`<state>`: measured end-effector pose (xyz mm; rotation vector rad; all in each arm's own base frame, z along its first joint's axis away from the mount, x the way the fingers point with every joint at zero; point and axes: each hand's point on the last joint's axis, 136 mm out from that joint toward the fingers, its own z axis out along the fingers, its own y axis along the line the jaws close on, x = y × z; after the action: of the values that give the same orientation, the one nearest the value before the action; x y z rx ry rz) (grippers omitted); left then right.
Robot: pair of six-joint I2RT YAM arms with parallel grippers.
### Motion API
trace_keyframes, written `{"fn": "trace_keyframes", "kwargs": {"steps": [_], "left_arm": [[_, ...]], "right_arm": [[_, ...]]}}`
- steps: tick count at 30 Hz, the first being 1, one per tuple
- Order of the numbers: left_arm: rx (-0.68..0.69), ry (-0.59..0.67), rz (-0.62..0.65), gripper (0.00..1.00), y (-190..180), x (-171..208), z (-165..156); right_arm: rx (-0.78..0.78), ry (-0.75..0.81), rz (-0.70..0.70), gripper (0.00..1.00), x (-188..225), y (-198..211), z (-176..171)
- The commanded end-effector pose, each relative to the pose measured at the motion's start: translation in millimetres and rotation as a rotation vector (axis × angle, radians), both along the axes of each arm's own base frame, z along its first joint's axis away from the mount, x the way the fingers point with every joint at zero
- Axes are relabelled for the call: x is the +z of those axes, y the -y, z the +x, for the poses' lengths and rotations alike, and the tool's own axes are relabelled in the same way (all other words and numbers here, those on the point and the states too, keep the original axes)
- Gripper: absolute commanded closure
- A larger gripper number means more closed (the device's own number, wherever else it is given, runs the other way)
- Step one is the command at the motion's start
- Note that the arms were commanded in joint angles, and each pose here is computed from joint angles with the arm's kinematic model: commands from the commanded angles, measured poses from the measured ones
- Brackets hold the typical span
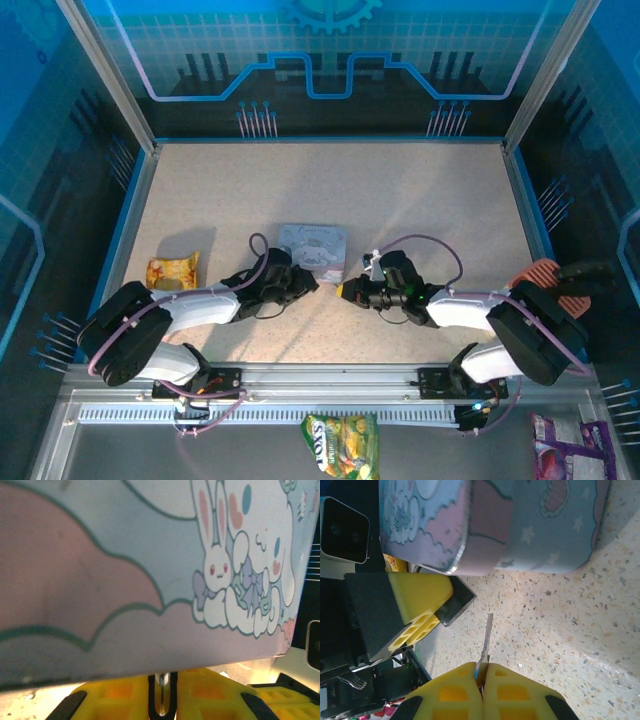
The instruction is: Unlock the padlock with the key
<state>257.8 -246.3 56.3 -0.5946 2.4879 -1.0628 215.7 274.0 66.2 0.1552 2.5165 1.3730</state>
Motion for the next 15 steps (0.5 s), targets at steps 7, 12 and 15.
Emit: {"fn": "trace_keyframes", "kwargs": {"steps": [7,12,15], "left_arm": [[0.078,0.065,-0.209,0.99,10,29,12],[0.077,0.096,-0.248,1.00,14,37,17],[0.076,0.095,-0.276,1.00,19,39,19]], "right_arm": [[-0.028,-0.081,0.195,1.00,19,-16,-7],[-0.042,-0.110,0.219,1.00,17,-17,-6],[-0.049,-0.140,0.302,1.00,24,-22,-4]]}}
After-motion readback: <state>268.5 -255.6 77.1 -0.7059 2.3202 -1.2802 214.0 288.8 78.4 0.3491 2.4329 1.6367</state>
